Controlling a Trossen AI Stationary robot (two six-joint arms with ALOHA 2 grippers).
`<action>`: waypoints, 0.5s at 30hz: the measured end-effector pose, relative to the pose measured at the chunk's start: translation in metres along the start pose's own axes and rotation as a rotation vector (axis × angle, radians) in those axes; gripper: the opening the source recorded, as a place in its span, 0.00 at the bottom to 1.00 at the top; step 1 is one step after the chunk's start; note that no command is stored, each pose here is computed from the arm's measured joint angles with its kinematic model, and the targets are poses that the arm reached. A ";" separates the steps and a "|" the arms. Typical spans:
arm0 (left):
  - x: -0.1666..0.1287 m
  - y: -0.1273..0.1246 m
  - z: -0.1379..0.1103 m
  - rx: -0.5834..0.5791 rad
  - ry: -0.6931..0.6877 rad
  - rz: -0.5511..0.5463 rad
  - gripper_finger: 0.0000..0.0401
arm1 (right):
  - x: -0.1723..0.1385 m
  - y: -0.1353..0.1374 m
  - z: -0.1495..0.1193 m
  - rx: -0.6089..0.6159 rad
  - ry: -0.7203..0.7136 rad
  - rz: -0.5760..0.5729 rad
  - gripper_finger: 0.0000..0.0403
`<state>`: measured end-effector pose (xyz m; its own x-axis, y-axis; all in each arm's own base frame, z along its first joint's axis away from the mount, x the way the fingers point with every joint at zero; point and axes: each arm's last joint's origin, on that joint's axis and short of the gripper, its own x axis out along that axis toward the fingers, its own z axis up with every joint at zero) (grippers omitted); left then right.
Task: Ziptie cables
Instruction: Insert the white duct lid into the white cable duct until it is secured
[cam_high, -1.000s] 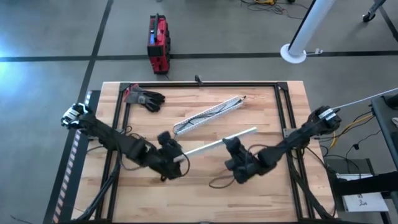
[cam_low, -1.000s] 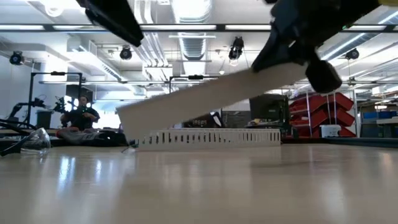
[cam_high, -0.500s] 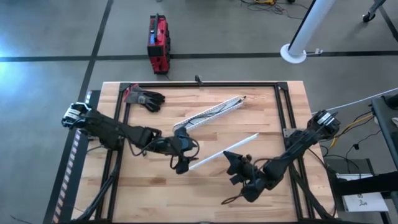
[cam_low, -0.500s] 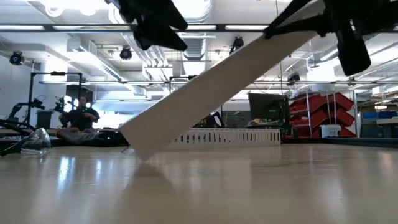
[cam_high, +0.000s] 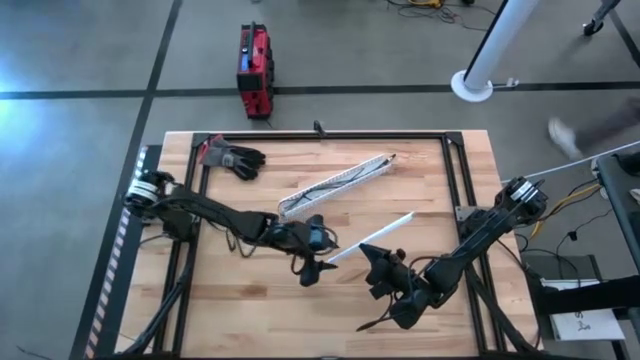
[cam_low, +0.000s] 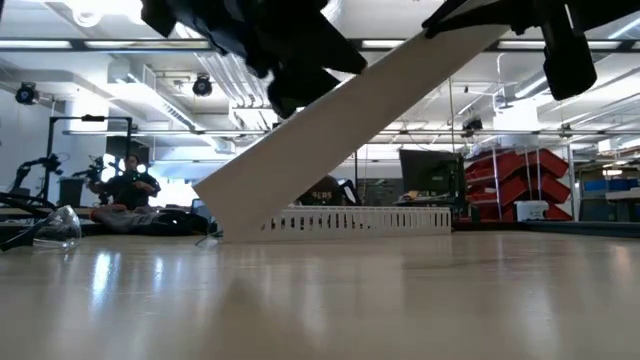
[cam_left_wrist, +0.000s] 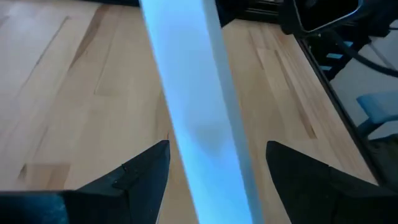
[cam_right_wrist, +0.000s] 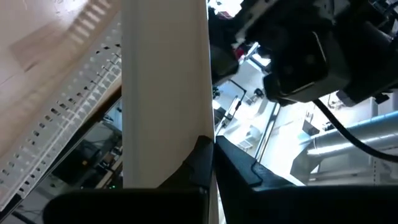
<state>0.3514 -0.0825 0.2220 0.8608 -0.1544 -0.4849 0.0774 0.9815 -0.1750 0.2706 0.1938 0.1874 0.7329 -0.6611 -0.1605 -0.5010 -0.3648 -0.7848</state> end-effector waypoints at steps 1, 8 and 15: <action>0.005 0.000 0.000 0.006 0.004 0.001 0.63 | 0.000 -0.001 0.000 0.002 0.000 0.000 0.00; 0.034 0.004 0.001 0.049 0.039 0.010 0.63 | 0.000 -0.005 0.000 0.006 -0.031 0.004 0.00; 0.045 0.012 0.005 0.042 0.055 -0.048 0.63 | -0.001 -0.007 0.001 -0.033 -0.058 0.003 0.00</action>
<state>0.3932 -0.0769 0.2024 0.8269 -0.2065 -0.5231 0.1400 0.9765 -0.1641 0.2739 0.1981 0.1923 0.7562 -0.6236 -0.1982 -0.5178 -0.3849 -0.7640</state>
